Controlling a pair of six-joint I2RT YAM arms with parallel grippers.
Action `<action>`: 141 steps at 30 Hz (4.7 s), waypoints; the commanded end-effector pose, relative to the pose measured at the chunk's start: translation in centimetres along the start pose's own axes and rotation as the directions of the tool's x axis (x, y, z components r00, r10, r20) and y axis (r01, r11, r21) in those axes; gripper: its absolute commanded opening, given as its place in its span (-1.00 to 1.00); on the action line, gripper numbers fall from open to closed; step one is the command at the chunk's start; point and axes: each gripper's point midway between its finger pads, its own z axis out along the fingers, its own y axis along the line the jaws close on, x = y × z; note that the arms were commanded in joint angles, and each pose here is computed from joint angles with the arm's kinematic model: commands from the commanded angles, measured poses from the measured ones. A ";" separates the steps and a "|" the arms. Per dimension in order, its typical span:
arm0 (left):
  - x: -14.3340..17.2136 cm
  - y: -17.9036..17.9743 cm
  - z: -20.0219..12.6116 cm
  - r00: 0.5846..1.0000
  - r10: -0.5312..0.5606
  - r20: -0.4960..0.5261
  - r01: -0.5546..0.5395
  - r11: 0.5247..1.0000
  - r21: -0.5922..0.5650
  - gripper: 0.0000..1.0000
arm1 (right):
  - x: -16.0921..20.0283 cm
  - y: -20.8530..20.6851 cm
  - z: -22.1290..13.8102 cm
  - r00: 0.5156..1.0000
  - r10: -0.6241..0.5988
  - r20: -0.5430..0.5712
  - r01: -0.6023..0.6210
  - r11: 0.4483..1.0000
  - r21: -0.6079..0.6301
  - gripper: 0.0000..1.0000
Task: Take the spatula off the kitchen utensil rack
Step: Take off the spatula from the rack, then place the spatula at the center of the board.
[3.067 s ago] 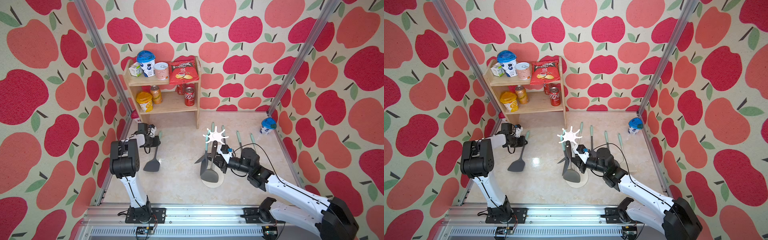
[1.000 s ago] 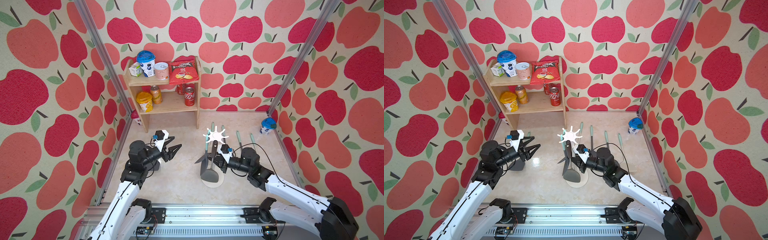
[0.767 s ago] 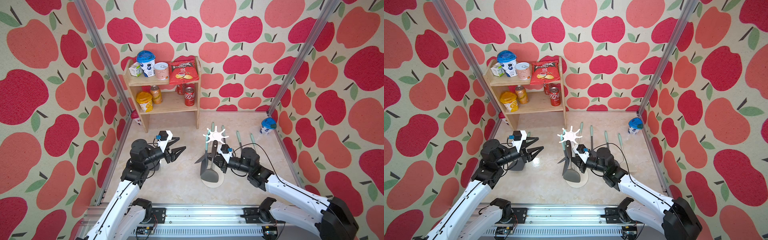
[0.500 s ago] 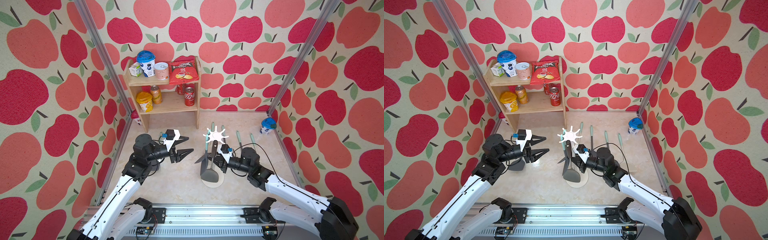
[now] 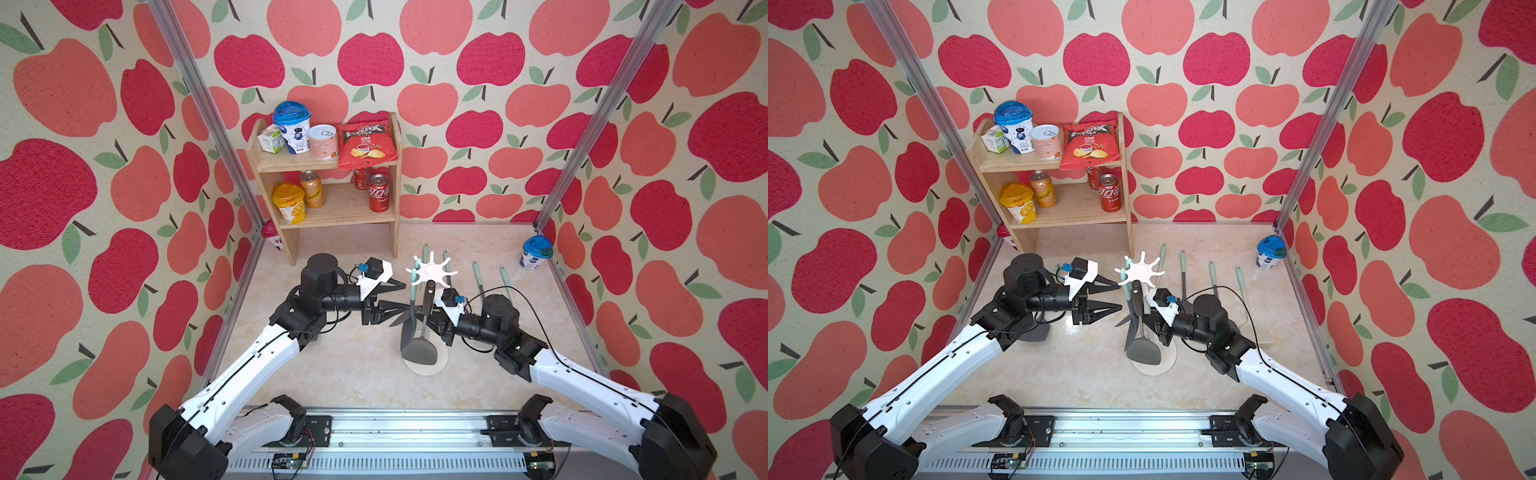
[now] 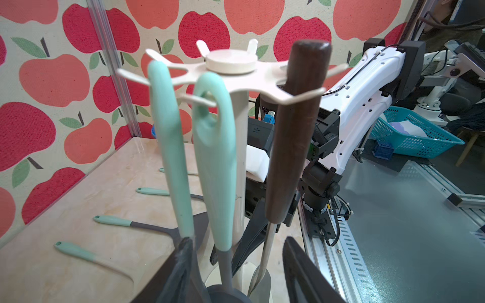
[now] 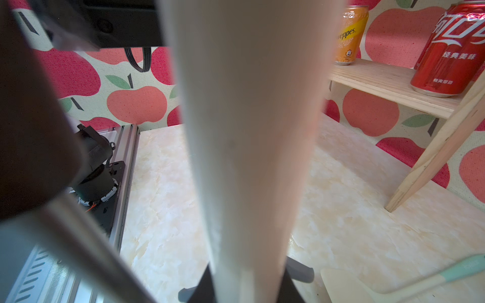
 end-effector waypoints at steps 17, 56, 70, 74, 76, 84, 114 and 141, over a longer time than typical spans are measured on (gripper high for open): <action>-0.3 0.5 2.8 0.999 0.025 0.027 -0.027 0.998 0.054 -0.06 | 3.6 -1.4 0.3 0.992 0.044 -0.117 -0.038 0.998 0.059 -1.00; -0.2 1.0 1.1 0.994 0.108 -0.001 -0.108 0.988 -0.114 -1.00 | 3.8 -1.5 0.3 0.991 0.045 -0.125 -0.037 0.997 0.065 -1.00; -1.0 1.3 -2.0 0.989 0.146 -0.010 -0.145 0.963 -0.226 -1.00 | 3.7 -1.5 0.3 0.991 0.046 -0.125 -0.038 0.997 0.065 -1.00; -0.9 1.3 -2.4 0.989 0.145 -0.016 -0.145 0.960 -0.239 -1.00 | 3.7 -1.5 0.3 0.991 0.046 -0.125 -0.038 0.997 0.065 -1.00; -0.9 1.4 -2.6 0.989 0.146 -0.019 -0.146 0.958 -0.247 -1.00 | 3.7 -1.5 0.3 0.991 0.045 -0.126 -0.037 0.997 0.064 -1.00; -1.0 4.3 -4.0 0.992 0.095 -0.080 -0.120 0.901 -0.416 -1.00 | 3.8 -1.5 0.3 0.991 0.047 -0.126 -0.039 0.997 0.065 -1.00; -0.5 8.5 -8.0 0.978 -0.078 -0.191 -0.071 0.742 -0.666 -1.00 | 3.9 -1.6 0.5 0.990 0.050 -0.132 -0.041 0.997 0.067 -1.00; 2.8 17.5 -12.8 0.869 -0.478 -0.127 0.052 0.344 -0.938 -1.00 | 4.0 -1.7 0.4 0.989 0.050 -0.137 -0.040 0.997 0.072 -1.00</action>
